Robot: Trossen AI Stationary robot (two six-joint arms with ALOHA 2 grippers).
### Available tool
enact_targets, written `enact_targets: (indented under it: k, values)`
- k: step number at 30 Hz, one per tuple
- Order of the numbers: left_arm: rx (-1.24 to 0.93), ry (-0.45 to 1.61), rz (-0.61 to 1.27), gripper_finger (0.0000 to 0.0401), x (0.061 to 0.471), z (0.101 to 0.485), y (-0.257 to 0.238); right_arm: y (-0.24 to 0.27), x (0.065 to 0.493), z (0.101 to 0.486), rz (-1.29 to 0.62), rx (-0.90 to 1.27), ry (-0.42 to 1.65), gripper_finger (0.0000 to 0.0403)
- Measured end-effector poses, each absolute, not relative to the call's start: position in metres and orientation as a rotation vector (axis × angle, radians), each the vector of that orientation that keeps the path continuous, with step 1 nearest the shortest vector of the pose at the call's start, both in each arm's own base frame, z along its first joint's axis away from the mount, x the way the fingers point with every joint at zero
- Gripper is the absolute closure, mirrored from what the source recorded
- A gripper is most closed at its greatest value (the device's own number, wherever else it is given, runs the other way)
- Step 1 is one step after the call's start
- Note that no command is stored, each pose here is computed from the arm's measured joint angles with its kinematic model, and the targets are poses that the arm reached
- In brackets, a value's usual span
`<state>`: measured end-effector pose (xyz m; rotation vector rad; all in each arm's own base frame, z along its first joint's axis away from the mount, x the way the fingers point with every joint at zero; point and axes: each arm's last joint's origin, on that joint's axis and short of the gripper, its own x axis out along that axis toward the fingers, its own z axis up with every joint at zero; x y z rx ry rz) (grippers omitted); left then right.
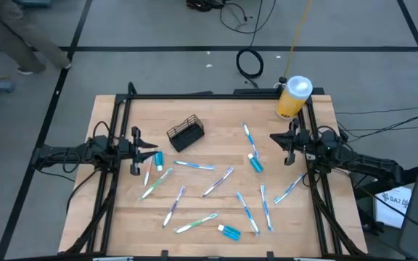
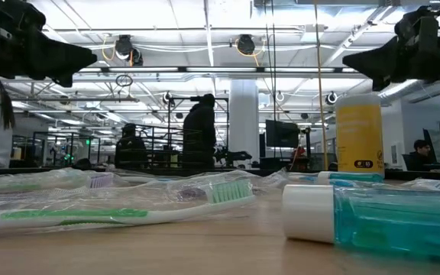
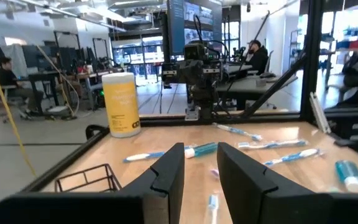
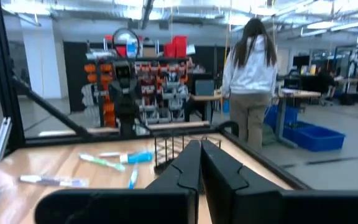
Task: Pick & Place toothbrushing station
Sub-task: Put the orange toothbrush into the black wire organizer
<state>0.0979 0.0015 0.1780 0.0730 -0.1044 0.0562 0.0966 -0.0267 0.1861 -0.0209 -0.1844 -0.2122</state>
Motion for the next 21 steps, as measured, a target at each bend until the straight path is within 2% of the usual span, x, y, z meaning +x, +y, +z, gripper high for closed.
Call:
enact_targets:
  k: [7, 13, 15, 21]
  values:
    - [-0.175, -0.202, 0.042, 0.0299, 0.096, 0.188, 0.002, -0.027, 0.093, 0.199, -0.258, -0.046, -0.324, 0.0395]
    - [-0.153, -0.341, 0.063, 0.0300, 0.087, 0.222, 0.003, -0.027, 0.092, 0.203, -0.252, 0.004, -0.367, 0.0394]
    - [-0.153, -0.307, 0.066, 0.0300, 0.083, 0.237, 0.003, -0.027, 0.092, 0.202, -0.256, 0.002, -0.364, 0.0394]
    - [-0.180, -0.038, 0.157, 0.0300, 0.085, 0.272, 0.005, -0.027, 0.092, 0.202, -0.256, 0.002, -0.363, 0.0394]
